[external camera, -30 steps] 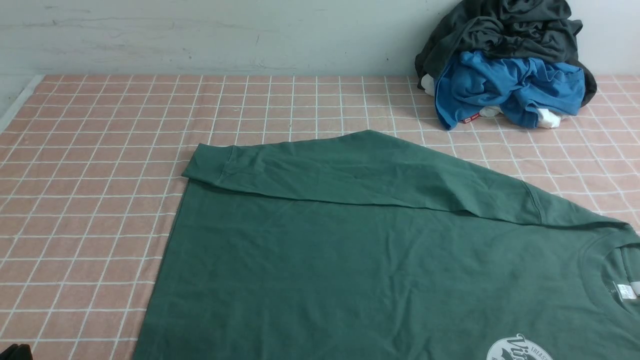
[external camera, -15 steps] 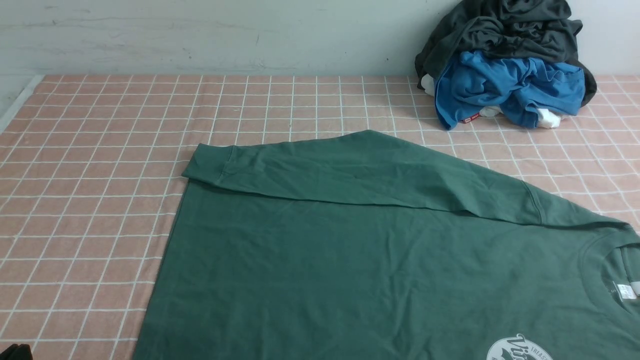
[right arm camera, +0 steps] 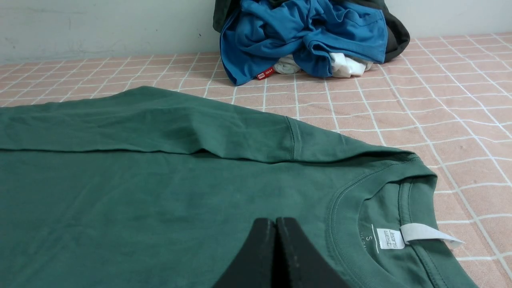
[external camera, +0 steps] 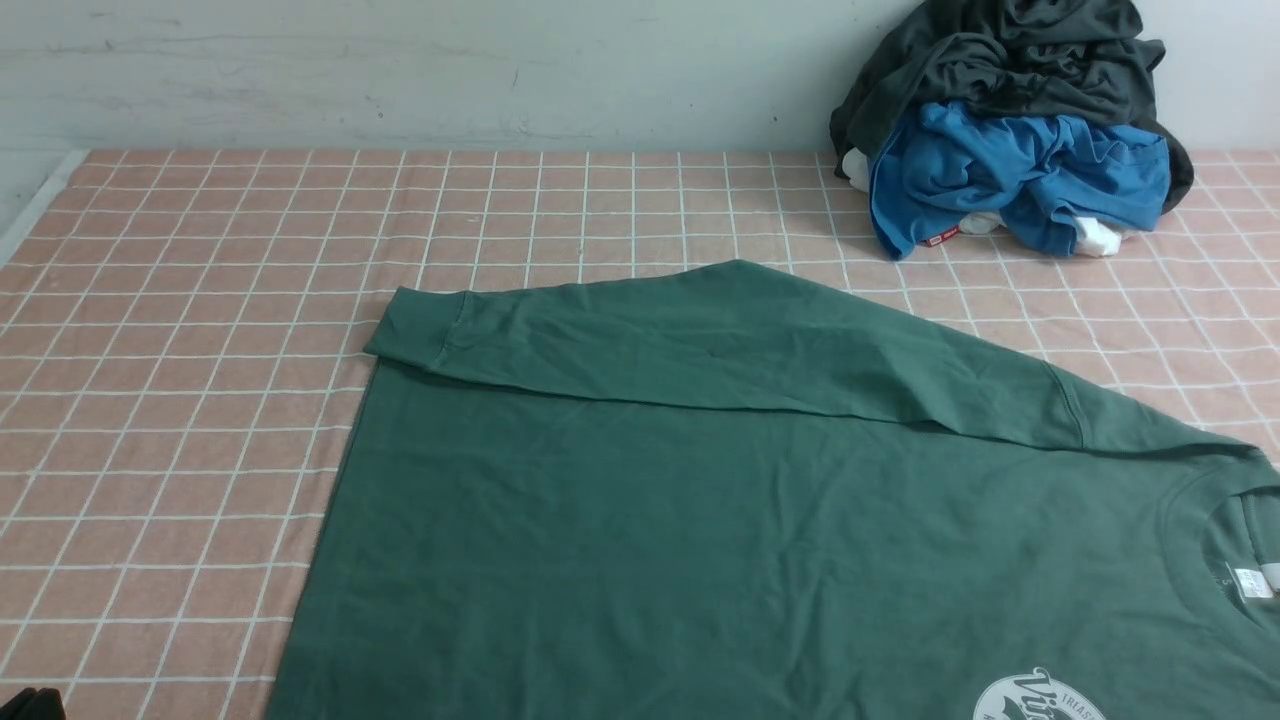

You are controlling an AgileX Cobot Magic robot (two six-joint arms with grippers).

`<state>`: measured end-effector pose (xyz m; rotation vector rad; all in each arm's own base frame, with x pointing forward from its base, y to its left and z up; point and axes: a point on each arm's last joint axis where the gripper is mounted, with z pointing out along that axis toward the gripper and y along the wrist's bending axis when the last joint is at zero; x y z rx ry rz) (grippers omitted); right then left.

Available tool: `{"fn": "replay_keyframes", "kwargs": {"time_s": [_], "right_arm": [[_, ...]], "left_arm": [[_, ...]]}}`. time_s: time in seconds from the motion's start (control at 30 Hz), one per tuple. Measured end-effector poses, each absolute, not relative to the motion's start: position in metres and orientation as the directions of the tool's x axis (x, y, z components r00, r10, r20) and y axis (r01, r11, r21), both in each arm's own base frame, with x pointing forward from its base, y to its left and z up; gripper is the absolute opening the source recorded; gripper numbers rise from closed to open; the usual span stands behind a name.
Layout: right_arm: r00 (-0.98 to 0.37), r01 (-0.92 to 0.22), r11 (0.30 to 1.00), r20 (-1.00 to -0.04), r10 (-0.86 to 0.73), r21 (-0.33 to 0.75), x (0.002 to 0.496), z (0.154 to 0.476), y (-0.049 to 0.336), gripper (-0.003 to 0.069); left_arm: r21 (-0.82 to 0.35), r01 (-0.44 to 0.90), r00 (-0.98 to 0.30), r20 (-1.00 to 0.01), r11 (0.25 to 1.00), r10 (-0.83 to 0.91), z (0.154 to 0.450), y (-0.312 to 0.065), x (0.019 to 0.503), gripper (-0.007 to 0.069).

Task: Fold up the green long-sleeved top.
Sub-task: Use the left arm to clamp the cuff closest to it

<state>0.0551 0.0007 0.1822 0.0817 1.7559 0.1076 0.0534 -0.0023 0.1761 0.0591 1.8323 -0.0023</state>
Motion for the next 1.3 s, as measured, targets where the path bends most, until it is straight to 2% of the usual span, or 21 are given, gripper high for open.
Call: {"fn": "replay_keyframes", "kwargs": {"time_s": [0.63,0.73,0.8,0.83,0.9,0.93,0.97,1.0,1.07,1.13,1.17,1.23,1.3], "right_arm": [[-0.187,-0.005,0.993,-0.976,0.115,0.118,0.055,0.182,0.001,-0.0014],[-0.187,-0.005,0.993,-0.976,0.116,0.119,0.055,0.182,0.001,-0.0014],[-0.187,-0.005,0.993,-0.976,0.116,0.119,0.055,0.182,0.001,-0.0014],[-0.187,-0.005,0.993,-0.975,0.117,0.120,0.055,0.182,0.001,-0.0014],[-0.189,-0.003,0.985,-0.967,0.171,0.175,0.055,0.182,0.002,-0.0014],[-0.192,0.000,0.970,-0.952,0.240,0.244,0.055,0.182,0.003,-0.0014],[-0.192,0.002,0.963,-0.945,0.264,0.269,0.055,0.182,0.003,-0.0014],[-0.201,0.009,0.896,-0.877,0.436,0.444,0.055,0.182,0.006,-0.0014],[-0.217,0.022,0.761,-0.740,0.636,0.648,0.054,0.183,0.010,-0.0014],[-0.230,0.035,0.625,-0.602,0.764,0.780,0.054,0.183,0.013,-0.0014],[-0.240,0.043,0.510,-0.487,0.840,0.859,0.054,0.184,0.015,-0.0014],[-0.243,0.046,0.429,-0.407,0.881,0.902,0.054,0.186,0.017,-0.0014],[-0.243,0.042,0.416,-0.395,0.886,0.908,0.054,0.186,0.017,-0.0014]], "left_arm": [[0.039,0.041,-0.257,-0.965,0.998,0.049,0.176,-0.002,0.053,-0.0003],[0.010,0.040,-0.257,-0.966,0.999,0.020,0.176,-0.003,0.053,-0.0003],[-0.120,0.034,-0.253,-0.961,0.992,-0.108,0.177,-0.005,0.054,-0.0003],[-0.138,0.033,-0.252,-0.960,0.990,-0.125,0.177,-0.005,0.054,-0.0003],[-0.452,0.015,-0.243,-0.867,0.892,-0.435,0.179,-0.011,0.054,-0.0003],[-0.584,0.007,-0.241,-0.789,0.812,-0.566,0.180,-0.013,0.054,-0.0003],[-0.617,0.003,-0.239,-0.764,0.787,-0.599,0.181,-0.013,0.054,-0.0003],[-0.771,-0.005,-0.241,-0.617,0.637,-0.749,0.183,-0.016,0.054,-0.0003],[-0.870,-0.011,-0.246,-0.476,0.493,-0.845,0.186,-0.018,0.054,-0.0003],[-0.895,-0.009,-0.244,-0.431,0.446,-0.869,0.187,-0.019,0.054,-0.0003],[-0.899,-0.004,-0.240,-0.424,0.437,-0.873,0.188,-0.019,0.054,-0.0003],[-0.901,0.000,-0.237,-0.421,0.434,-0.875,0.188,-0.019,0.054,-0.0003],[-0.893,0.005,-0.237,-0.437,0.449,-0.868,0.188,-0.019,0.054,-0.0003]]}}
